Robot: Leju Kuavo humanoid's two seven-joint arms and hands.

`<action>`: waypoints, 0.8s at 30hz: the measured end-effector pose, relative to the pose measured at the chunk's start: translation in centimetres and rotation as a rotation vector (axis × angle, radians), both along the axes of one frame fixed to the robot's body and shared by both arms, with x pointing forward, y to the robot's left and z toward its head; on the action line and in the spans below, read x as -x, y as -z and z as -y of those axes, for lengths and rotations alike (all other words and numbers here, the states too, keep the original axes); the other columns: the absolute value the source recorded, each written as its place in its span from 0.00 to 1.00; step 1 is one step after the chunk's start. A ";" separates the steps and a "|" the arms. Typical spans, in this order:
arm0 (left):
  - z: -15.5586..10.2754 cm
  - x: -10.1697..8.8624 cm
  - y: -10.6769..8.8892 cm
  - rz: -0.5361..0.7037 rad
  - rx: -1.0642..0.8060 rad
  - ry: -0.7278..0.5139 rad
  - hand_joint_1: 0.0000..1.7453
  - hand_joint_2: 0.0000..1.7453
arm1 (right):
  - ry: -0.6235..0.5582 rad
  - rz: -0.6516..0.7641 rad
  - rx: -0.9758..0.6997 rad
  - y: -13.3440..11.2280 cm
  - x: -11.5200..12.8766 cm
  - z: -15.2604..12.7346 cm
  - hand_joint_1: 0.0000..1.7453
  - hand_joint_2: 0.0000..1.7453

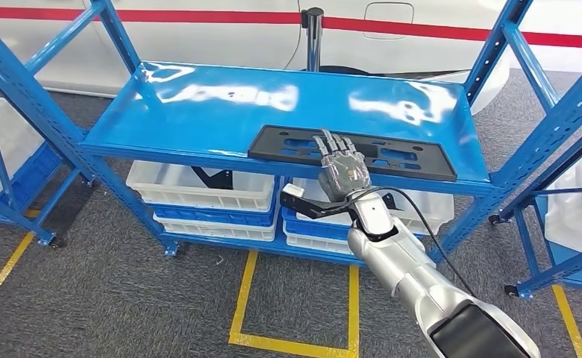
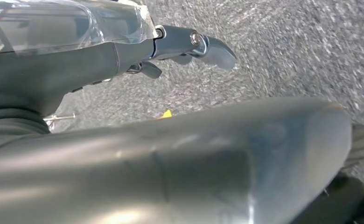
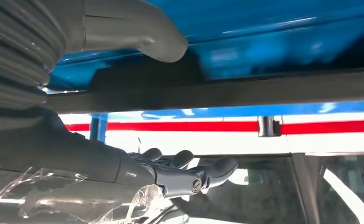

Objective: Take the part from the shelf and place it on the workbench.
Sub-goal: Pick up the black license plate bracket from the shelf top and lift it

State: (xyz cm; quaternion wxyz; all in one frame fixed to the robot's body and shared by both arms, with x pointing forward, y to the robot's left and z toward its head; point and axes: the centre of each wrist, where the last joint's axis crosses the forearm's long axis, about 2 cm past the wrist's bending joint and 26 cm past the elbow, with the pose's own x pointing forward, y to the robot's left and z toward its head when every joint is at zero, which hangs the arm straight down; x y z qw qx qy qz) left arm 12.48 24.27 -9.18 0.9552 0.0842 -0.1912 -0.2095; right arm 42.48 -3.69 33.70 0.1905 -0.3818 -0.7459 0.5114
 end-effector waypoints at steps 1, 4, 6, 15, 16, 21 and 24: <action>0.0 0.0 0.0 0.001 0.000 -0.001 0.00 0.00 | 0.002 -0.010 0.004 0.0 0.0 0.0 0.00 1.00; 0.0 0.0 0.0 0.000 -0.001 -0.006 0.00 0.00 | 0.021 -0.063 0.028 0.3 -0.2 0.2 0.00 1.00; 0.0 0.3 0.1 -0.005 0.000 -0.007 0.00 0.00 | 0.042 -0.105 0.044 0.7 -0.3 0.4 0.00 1.00; -0.2 0.5 0.1 -0.010 -0.002 -0.020 0.00 0.00 | 0.132 -0.180 0.067 0.8 -1.0 1.1 0.00 1.00; -0.2 0.5 0.1 -0.010 -0.002 -0.023 0.00 0.00 | 0.144 -0.187 0.067 0.8 -1.1 1.1 0.00 1.00; -0.3 0.8 0.2 -0.020 -0.003 -0.033 0.00 0.00 | 0.201 -0.209 0.062 1.2 -1.2 1.3 0.00 1.00; -0.3 0.8 0.2 -0.021 0.004 -0.032 0.00 0.00 | 0.220 -0.216 0.062 1.4 -1.2 1.3 0.75 1.00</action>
